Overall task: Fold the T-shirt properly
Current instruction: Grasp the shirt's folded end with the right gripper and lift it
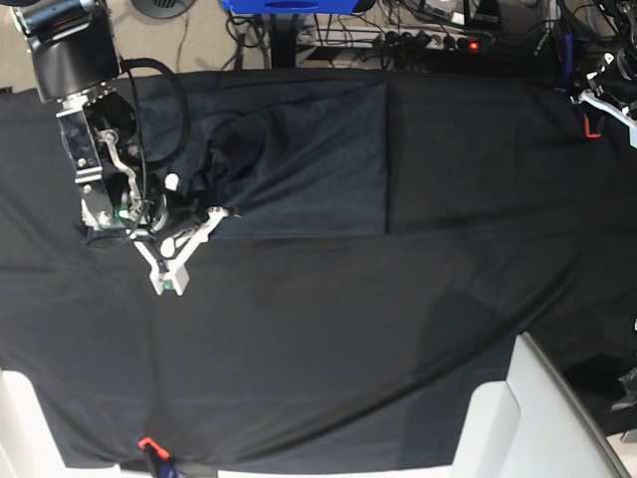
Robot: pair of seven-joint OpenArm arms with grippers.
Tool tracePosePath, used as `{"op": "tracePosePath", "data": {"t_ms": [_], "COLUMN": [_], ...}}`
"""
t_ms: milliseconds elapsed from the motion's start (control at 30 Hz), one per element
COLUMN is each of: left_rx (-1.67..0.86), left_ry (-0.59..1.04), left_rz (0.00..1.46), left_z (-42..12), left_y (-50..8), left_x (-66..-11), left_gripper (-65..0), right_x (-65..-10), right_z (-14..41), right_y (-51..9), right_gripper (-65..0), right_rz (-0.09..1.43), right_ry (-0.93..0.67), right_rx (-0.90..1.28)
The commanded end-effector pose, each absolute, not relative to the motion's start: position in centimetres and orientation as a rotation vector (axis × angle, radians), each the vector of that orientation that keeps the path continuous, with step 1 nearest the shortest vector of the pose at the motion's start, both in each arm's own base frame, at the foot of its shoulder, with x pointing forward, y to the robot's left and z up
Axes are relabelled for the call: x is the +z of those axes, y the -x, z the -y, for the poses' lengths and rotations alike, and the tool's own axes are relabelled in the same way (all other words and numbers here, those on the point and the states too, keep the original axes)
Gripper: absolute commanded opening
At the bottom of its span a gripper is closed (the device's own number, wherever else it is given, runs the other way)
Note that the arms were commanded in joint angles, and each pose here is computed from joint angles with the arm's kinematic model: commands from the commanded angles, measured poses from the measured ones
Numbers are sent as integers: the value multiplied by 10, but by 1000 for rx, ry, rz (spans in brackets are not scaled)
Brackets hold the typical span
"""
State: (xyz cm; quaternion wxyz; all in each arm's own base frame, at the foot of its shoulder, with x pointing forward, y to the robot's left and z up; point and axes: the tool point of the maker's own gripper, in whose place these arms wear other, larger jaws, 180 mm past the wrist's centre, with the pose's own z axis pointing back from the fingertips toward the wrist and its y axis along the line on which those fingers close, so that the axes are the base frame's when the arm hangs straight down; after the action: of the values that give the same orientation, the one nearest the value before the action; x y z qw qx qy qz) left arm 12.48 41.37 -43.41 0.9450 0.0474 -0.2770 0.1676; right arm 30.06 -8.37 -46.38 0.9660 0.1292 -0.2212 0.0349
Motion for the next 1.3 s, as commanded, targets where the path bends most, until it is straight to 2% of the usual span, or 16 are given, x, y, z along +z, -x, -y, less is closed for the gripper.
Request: {"op": "tracePosePath", "data": {"t_ms": [0, 100, 200, 333, 567, 933, 1267], "left_rx": [322, 319, 319, 318, 313, 314, 316], "left_ry": [-122, -126, -126, -127, -133, -132, -132], "left_rz": [599, 600, 600, 602, 604, 627, 624], "left_z": [-424, -425, -425, -426, -428, -430, -431], "left_y": [-132, -133, -133, -134, -135, -145, -144], "left_x": [-421, -420, -420, -419, -417, -413, -413], "left_gripper": [-650, -650, -650, -650, -650, -650, -650], "right_x": [-452, -442, -414, -395, -407, -426, -438], "right_z": [84, 88, 80, 70, 62, 64, 40], "right_y": [-312, -315, -312, -277, -226, -211, -197], "right_gripper": [-471, -387, -348, -350, -350, -350, -351], "right_rz": [480, 496, 569, 528, 438, 373, 344], "right_ry": [-268, -249, -270, -312, -333, -324, -350], "right_rx": [64, -4, -13, 10, 19, 5, 66]}}
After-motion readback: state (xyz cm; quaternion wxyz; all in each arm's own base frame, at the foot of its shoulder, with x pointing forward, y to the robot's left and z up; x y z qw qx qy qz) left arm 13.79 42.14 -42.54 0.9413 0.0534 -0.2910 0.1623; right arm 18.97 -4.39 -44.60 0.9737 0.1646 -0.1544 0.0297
